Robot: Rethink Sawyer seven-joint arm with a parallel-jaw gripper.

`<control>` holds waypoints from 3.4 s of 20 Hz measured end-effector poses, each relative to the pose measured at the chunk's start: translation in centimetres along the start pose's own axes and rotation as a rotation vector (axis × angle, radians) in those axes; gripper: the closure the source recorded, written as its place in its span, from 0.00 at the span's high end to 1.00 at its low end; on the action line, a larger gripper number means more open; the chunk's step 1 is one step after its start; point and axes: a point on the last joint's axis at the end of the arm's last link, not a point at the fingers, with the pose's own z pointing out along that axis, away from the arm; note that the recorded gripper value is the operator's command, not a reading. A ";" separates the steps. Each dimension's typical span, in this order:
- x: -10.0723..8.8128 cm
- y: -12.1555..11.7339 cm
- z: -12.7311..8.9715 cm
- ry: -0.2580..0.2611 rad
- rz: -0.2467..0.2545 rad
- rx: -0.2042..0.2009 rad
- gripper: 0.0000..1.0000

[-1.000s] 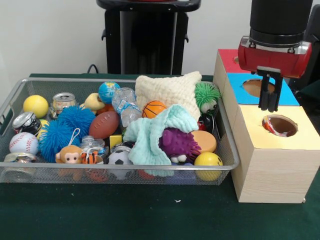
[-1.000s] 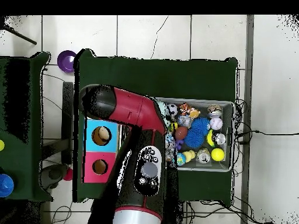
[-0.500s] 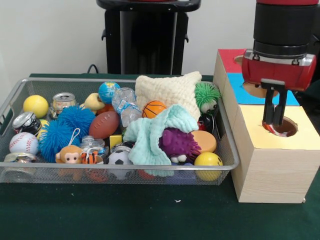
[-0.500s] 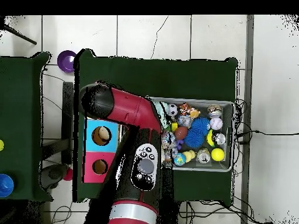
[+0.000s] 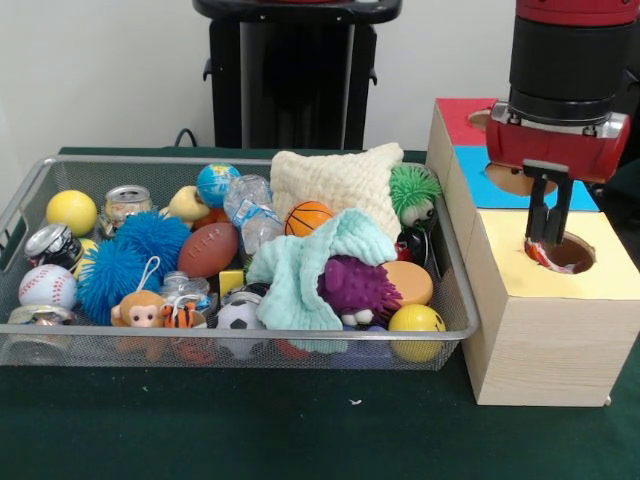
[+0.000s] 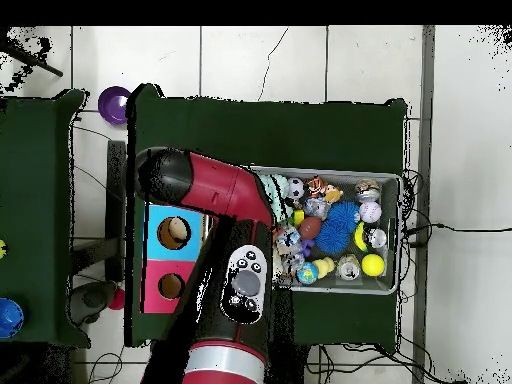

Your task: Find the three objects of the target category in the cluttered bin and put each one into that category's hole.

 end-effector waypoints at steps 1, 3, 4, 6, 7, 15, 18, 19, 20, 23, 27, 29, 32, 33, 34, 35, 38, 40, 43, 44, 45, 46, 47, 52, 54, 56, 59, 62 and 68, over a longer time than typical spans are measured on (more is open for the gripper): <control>0.3 -0.1 0.0 0.020 0.000 0.005 0.00; 0.8 -0.3 0.0 0.060 0.000 0.016 0.00; 1.0 -0.4 0.0 0.077 0.001 0.021 0.00; 1.7 -0.7 -0.1 0.139 0.002 0.038 0.00; 1.9 -0.8 -0.2 0.152 0.002 0.041 0.00; 2.5 -1.0 -0.2 0.202 0.002 0.056 0.00; 2.4 -1.0 -0.1 0.189 0.002 0.053 0.00; 2.3 -1.0 -0.1 0.184 0.002 0.051 0.00; 2.1 -0.9 0.0 0.170 0.002 0.048 0.00; 1.9 -0.9 0.2 0.150 0.002 0.043 0.00; 1.6 -0.8 0.4 0.126 0.002 0.038 0.00; 1.4 -0.8 0.6 0.113 0.003 0.036 0.00; 1.3 -0.8 0.7 0.103 0.003 0.034 0.00; 1.3 -0.8 0.7 0.101 0.003 0.034 0.00; 1.2 -0.8 0.7 0.098 0.003 0.033 0.00; 1.2 -0.8 0.8 0.097 0.003 0.033 0.00; 1.2 -0.7 0.8 0.088 0.003 0.029 0.00; 1.2 -0.7 1.0 0.078 0.003 0.024 0.00; 1.2 -0.6 1.3 0.069 0.005 0.020 0.00; 1.2 -0.6 1.4 0.065 0.006 0.018 0.00; 1.2 -0.6 1.6 0.063 0.006 0.018 0.00; 1.2 -0.6 1.7 0.061 0.006 0.018 0.00; 1.2 -0.6 1.9 0.062 0.007 0.018 0.00; 1.6 -0.8 2.9 0.075 0.009 0.023 0.00; 1.5 -0.8 3.0 0.077 0.010 0.023 0.00; 1.5 -0.9 3.0 0.078 0.013 0.021 0.00; 1.4 -0.9 3.0 0.078 0.013 0.021 0.00; 1.4 -0.9 3.0 0.078 0.013 0.021 0.00; 1.4 -0.9 3.0 0.083 0.016 0.018 0.00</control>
